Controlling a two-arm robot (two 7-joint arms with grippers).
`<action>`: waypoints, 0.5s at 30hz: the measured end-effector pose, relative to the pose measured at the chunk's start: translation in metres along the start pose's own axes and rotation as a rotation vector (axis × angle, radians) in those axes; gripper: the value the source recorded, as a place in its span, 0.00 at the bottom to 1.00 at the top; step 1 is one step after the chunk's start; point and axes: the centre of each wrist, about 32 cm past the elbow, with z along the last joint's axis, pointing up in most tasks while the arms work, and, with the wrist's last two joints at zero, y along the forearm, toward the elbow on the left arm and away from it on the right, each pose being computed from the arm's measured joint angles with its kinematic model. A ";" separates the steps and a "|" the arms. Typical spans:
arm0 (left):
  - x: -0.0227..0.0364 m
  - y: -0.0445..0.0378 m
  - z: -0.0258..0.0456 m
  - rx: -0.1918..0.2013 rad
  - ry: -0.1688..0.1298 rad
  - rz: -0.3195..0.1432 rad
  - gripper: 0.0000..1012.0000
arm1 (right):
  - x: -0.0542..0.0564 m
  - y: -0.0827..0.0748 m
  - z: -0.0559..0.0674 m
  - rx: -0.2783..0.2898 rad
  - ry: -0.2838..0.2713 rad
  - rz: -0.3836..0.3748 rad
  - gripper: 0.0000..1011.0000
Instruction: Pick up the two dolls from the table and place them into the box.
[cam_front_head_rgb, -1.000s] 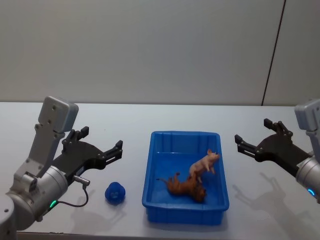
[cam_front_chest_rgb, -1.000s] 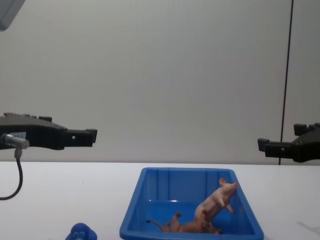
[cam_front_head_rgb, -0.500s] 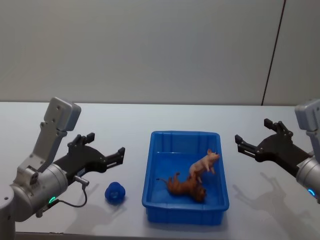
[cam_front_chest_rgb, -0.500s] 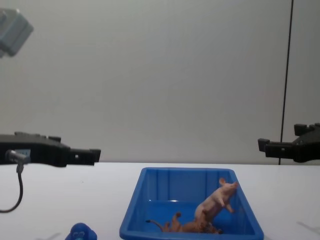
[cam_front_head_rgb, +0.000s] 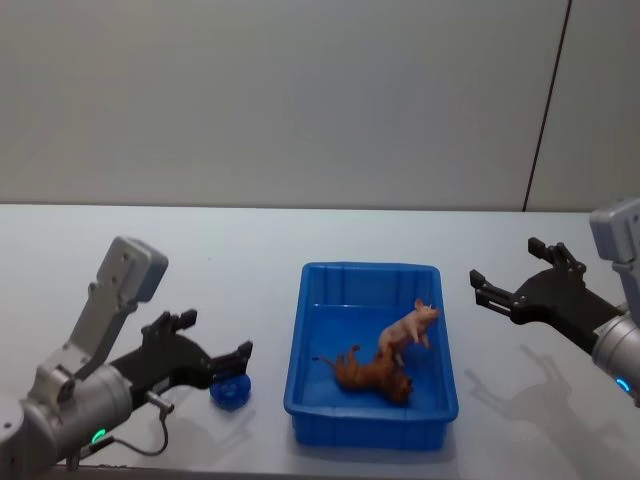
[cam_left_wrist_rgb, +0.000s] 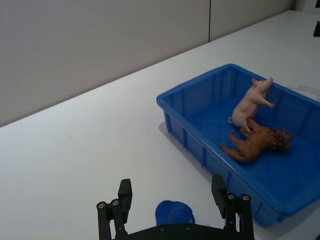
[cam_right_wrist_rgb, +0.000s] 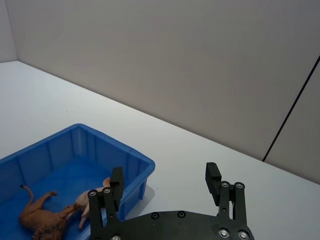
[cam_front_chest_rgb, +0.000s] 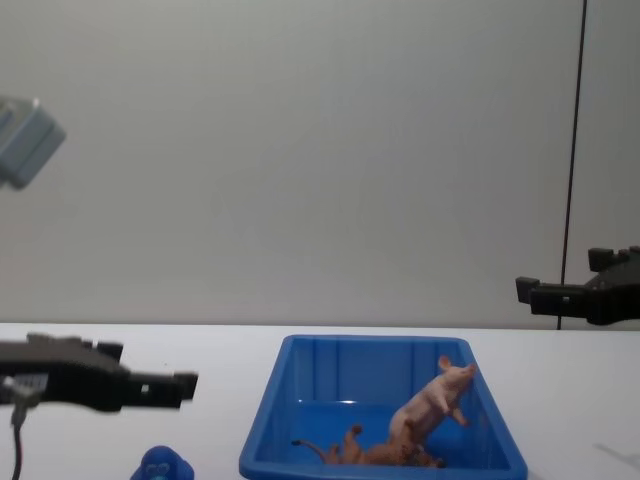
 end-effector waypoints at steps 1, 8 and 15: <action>-0.0002 0.0011 -0.0039 0.003 0.004 -0.007 0.99 | 0.000 0.000 0.000 0.000 0.000 0.000 0.99; -0.0022 0.0070 -0.0240 0.015 0.025 -0.026 0.99 | 0.000 0.000 0.000 0.000 0.000 0.000 0.99; -0.0030 0.0110 -0.0415 0.006 0.035 -0.027 0.99 | 0.000 0.000 0.000 0.000 0.000 0.000 0.99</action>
